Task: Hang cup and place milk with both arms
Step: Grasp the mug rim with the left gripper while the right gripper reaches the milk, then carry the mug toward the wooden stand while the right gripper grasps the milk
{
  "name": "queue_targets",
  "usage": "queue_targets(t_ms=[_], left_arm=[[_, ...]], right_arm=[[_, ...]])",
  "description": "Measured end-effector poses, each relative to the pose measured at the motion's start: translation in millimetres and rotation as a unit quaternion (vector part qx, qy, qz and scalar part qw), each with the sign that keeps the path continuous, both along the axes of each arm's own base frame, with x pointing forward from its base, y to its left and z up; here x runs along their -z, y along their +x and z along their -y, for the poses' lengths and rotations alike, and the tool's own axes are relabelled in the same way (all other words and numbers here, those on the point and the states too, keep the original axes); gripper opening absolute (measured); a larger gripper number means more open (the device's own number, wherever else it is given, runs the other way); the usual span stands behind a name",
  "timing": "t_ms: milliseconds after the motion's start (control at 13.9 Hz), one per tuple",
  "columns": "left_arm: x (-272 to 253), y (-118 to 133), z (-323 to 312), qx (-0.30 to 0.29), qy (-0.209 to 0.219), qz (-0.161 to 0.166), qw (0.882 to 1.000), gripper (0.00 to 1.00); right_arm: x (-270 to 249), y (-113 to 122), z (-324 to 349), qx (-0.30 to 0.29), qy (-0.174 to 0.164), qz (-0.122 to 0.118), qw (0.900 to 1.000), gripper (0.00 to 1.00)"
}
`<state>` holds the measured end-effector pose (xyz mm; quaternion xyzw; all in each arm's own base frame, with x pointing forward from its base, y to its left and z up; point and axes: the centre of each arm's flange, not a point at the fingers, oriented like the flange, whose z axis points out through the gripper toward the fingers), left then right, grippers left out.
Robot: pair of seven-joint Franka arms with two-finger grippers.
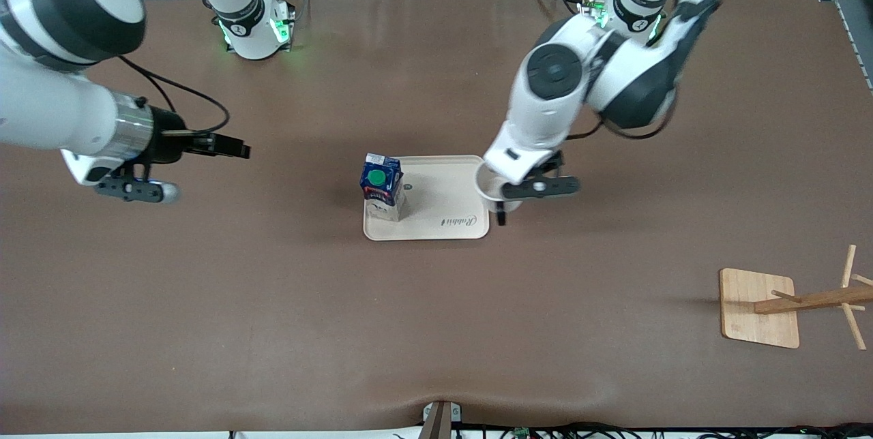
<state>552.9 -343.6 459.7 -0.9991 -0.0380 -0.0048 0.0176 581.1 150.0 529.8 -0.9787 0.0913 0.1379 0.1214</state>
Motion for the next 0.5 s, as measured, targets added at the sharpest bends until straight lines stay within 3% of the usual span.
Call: queue_targets(t_ms=[216,505], left_arm=[[-43,21,-73,-0.033,-0.003,0.010,0.999,0.07],[-78,48,-184,0.004,-0.007,0.025,1.000,0.07]], right_arm=[[17,2,-47,0.010,-0.001,0.006,1.000,1.00],[43,-6,-131,0.017,-0.001,0.028,0.999,1.00]])
